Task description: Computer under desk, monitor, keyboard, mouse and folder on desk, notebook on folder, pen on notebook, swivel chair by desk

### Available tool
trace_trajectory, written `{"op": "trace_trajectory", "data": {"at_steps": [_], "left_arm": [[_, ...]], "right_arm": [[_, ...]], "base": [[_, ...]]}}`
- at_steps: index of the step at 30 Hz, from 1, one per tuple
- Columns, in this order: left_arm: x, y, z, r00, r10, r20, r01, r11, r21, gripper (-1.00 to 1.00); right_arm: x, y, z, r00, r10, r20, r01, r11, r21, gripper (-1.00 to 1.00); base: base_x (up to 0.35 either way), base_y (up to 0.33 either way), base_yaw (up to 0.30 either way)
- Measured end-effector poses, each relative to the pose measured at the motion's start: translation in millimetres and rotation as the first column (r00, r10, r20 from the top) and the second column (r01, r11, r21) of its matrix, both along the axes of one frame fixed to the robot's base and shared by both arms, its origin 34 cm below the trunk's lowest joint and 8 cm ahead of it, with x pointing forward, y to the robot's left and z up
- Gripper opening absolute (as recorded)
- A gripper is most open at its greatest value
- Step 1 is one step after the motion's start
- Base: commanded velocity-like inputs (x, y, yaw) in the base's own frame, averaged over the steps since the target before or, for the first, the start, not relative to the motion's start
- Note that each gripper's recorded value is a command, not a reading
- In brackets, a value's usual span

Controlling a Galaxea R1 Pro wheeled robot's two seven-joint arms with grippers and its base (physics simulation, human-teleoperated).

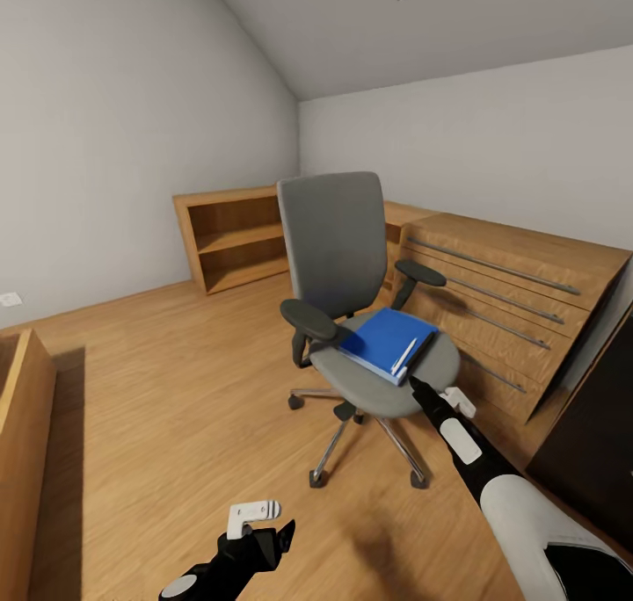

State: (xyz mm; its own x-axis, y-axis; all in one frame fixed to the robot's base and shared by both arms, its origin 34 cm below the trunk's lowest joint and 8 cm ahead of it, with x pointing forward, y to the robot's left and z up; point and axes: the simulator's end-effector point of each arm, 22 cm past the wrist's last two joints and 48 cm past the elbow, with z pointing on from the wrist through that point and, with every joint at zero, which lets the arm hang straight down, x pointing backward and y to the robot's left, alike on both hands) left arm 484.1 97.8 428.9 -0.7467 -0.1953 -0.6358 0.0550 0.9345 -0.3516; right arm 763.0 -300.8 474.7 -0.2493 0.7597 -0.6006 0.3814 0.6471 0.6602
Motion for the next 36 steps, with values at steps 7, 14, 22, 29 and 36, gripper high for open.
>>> {"op": "trace_trajectory", "data": {"at_steps": [7,14,22,29,36], "left_arm": [[0,0,0,1.000,-0.001,-0.001,0.001,1.000,-0.001,1.00],[0,0,-1,1.000,0.000,-0.001,0.000,1.000,0.000,1.00],[0,0,0,1.000,0.001,-0.001,-0.001,1.000,0.001,1.00],[0,1,0,1.000,0.000,0.000,0.000,1.000,0.002,1.00],[3,0,13,1.000,-0.001,0.000,0.001,1.000,0.001,1.00]], "right_arm": [[-2,0,-4,1.000,0.001,-0.009,-0.001,1.000,-0.001,1.00],[-2,0,-5,1.000,-0.001,-0.012,0.001,1.000,-0.002,1.00],[-2,-2,-4,1.000,-0.008,-0.005,0.008,1.000,-0.006,1.00],[-4,-4,-7,1.000,-0.011,-0.011,0.011,1.000,-0.007,1.00],[-1,-4,5,1.000,-0.011,-0.014,0.011,1.000,-0.008,1.00]], "base": [[-0.147,0.000,0.001],[-0.331,0.000,0.000],[-0.191,-0.110,0.000],[-0.013,-0.034,0.000],[-0.001,-0.002,0.000]]}}
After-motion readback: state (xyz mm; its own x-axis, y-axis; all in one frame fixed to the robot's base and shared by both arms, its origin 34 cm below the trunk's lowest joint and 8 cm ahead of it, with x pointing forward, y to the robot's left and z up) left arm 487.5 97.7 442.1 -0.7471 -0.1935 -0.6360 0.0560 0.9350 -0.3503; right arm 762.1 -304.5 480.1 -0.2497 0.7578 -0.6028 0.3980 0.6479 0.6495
